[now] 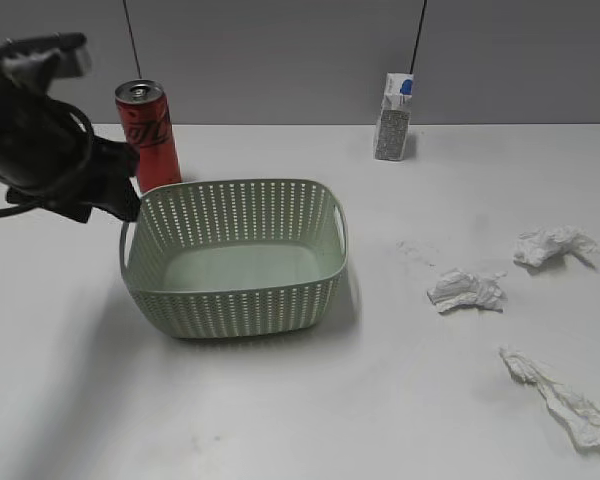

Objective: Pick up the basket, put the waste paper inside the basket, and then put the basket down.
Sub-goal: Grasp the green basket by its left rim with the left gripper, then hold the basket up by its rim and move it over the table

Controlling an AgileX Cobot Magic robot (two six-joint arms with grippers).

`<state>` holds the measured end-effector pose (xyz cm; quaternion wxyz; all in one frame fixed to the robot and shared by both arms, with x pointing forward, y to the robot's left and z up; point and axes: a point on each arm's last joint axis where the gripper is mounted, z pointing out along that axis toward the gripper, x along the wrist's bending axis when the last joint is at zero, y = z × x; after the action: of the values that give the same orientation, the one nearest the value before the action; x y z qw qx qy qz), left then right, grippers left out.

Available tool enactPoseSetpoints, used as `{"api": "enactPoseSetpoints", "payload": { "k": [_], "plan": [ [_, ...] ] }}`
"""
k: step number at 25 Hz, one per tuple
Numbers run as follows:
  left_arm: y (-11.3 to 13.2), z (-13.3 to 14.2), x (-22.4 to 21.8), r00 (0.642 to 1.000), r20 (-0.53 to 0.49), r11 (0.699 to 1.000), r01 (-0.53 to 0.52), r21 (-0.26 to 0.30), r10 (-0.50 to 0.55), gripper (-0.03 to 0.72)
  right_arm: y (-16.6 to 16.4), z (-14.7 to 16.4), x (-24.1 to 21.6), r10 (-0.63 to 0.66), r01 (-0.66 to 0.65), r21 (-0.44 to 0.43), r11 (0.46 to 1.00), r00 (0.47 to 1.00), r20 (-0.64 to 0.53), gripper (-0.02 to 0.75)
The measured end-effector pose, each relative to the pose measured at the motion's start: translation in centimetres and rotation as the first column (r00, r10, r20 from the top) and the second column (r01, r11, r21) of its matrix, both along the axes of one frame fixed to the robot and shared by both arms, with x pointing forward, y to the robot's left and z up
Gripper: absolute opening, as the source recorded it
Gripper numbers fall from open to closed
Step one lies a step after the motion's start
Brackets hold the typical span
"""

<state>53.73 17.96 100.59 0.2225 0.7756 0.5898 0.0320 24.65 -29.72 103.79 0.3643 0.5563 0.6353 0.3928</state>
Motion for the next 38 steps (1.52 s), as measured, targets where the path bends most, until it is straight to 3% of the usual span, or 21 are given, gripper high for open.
{"api": "enactPoseSetpoints", "payload": {
  "k": [5,10,14,21,23,32,38],
  "plan": [
    [-1.0,-5.6,2.9,0.987,-0.154,0.998,-0.032,0.049,0.04,0.433,0.0,0.0,0.0,0.0,0.0,0.0,1.0,1.0,0.0,0.54],
    [-1.4,-8.7,3.6,0.971,-0.23,0.997,-0.044,0.065,0.058,0.426,0.0,0.0,0.0,0.0,0.0,0.0,1.0,1.0,0.0,0.54],
    [-1.5,-8.6,3.8,0.972,-0.225,0.997,-0.052,0.054,0.063,0.358,0.0,0.0,0.0,0.0,0.0,0.0,1.0,1.0,0.0,0.54],
    [-1.6,-7.3,3.8,0.973,-0.224,0.998,-0.045,0.046,0.054,0.078,0.0,0.0,0.0,0.0,0.0,0.0,1.0,1.0,0.0,0.539],
    [-1.5,-6.5,3.6,0.976,-0.215,0.998,-0.034,0.048,0.043,0.027,0.0,0.0,0.0,0.0,0.0,0.0,1.0,1.0,0.0,0.539],
    [-1.1,-2.6,2.1,0.984,-0.177,1.0,-0.013,0.029,0.018,0.005,0.0,0.0,0.0,0.001,-0.001,0.002,1.0,1.0,0.0,0.54],
    [-0.6,-1.8,0.6,0.985,-0.169,1.0,-0.013,0.026,0.017,0.005,0.1,0.1,0.2,0.002,-0.002,0.012,1.0,1.0,-0.008,0.54]
  ]
}}
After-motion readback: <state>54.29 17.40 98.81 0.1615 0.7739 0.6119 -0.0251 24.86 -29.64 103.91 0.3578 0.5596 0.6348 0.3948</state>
